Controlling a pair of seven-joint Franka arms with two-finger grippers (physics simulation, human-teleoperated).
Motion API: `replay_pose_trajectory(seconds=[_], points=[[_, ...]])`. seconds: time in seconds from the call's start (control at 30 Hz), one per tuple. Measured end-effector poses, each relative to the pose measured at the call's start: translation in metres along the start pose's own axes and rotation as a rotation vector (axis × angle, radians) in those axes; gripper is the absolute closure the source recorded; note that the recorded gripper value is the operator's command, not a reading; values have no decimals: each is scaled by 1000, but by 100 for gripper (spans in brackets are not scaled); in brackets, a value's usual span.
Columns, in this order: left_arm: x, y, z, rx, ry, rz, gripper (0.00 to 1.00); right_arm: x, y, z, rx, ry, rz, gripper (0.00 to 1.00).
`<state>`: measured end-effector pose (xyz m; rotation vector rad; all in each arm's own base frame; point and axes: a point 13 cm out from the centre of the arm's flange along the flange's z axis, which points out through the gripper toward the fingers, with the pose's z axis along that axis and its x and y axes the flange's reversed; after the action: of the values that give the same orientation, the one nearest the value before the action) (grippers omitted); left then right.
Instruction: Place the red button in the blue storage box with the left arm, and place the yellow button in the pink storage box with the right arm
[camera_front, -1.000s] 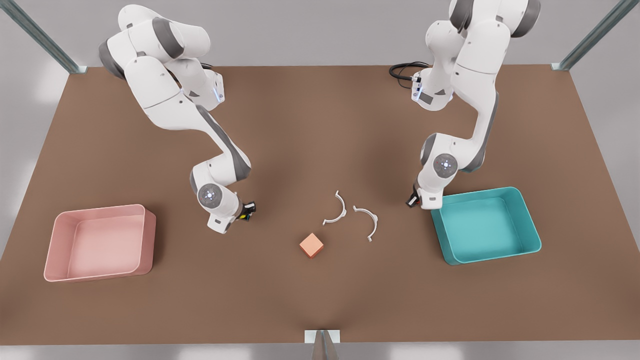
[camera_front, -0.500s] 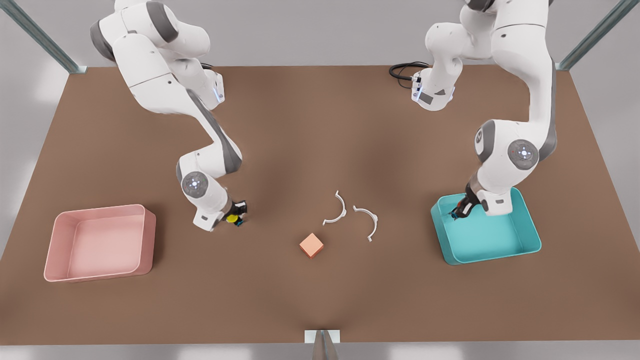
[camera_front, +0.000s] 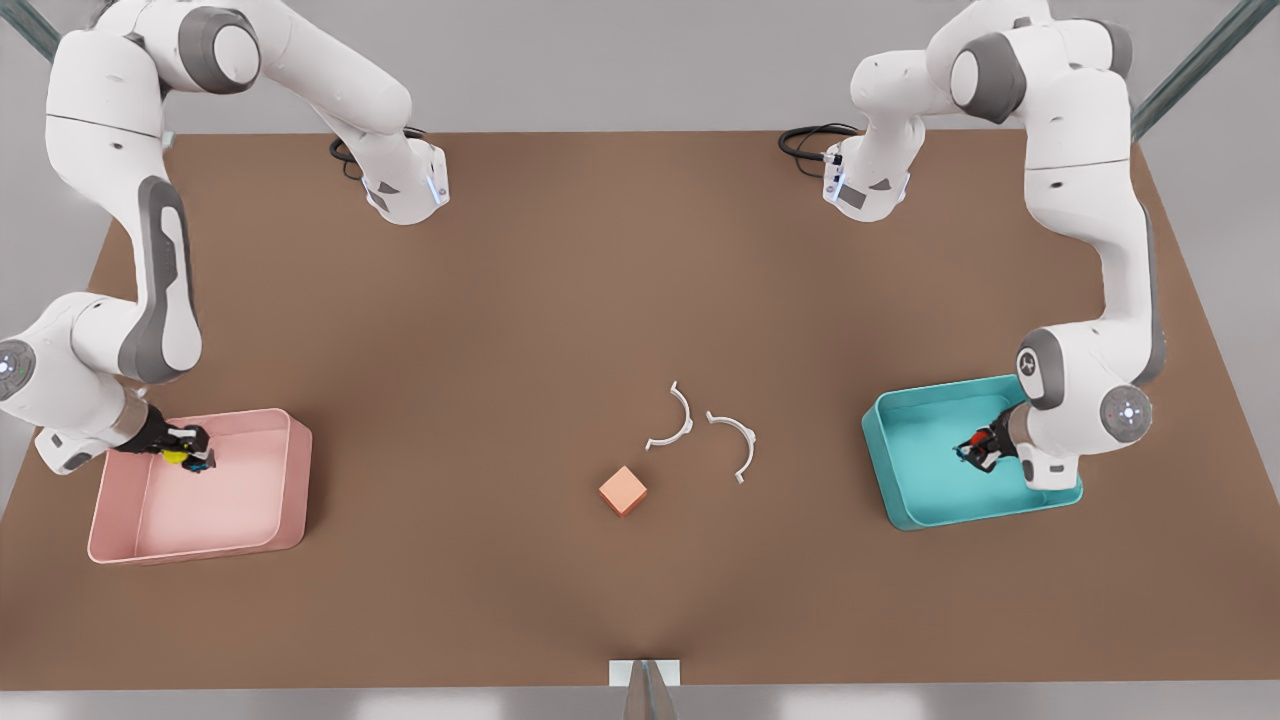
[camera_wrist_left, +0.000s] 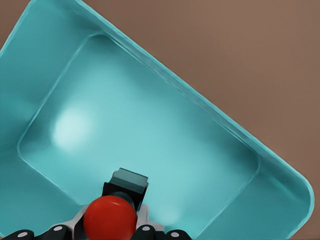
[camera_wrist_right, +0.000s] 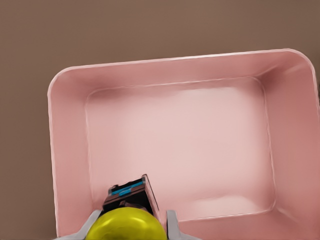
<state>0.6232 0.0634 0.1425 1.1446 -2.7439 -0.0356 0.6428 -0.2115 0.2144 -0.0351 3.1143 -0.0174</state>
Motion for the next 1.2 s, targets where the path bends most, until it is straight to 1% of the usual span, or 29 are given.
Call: replay_pose_trajectory(seconds=[0.03,0.07,0.1,0.13,0.17,0.23,0.27,0.33,0.4,0.43,0.47,0.5,0.57,0.63,0.7,0.77,0.87,0.93,1.0,1.07,1.2], points=[[0,-2,12,-5,4,17,50,0,-9,12,-4,14,-11,44],[-1,-3,22,-8,6,32,50,-3,-15,24,-9,22,-24,41],[-2,-5,32,-10,6,46,50,-9,-21,34,-15,26,-36,22],[-4,-6,39,-9,3,59,50,-12,-24,41,-19,28,-50,0],[-5,-8,44,-7,-1,73,49,-14,-24,43,-20,29,-67,0],[-5,-15,46,2,-13,103,17,-23,-20,38,-18,16,-105,0],[-5,-17,46,7,-19,115,13,-36,-11,24,-7,-8,-134,0],[-7,-20,46,14,-29,136,8,-68,34,-43,21,-95,-218,0],[-8,-22,45,19,-36,155,8,-89,110,-122,20,-188,-315,0],[-8,-23,45,21,-39,163,8,-90,147,-162,38,-226,-359,0],[-9,-23,44,22,-42,171,7,-83,183,-205,95,-248,-395,0],[-10,-23,44,24,-45,179,0,-72,218,-238,128,-263,-422,0],[-11,-24,39,28,-54,194,0,-30,256,-279,145,-262,-423,0],[-16,-26,4,55,-92,215,0,1,282,-282,136,-210,-419,0],[-24,-14,-47,84,-133,230,0,15,304,-268,99,-154,-408,0],[-19,-13,-114,125,-188,269,0,22,311,-261,68,-119,-373,0],[-10,-28,-242,177,-271,346,0,23,284,-265,55,-99,-282,0],[11,-16,-289,176,-273,386,0,24,259,-264,52,-84,-215,0],[29,-5,-315,163,-254,424,0,26,240,-262,50,-71,-161,0],[48,-3,-320,141,-216,469,0,28,233,-261,48,-62,-129,0],[83,-2,-336,107,-158,559,0,31,245,-259,40,-51,-114,0]])
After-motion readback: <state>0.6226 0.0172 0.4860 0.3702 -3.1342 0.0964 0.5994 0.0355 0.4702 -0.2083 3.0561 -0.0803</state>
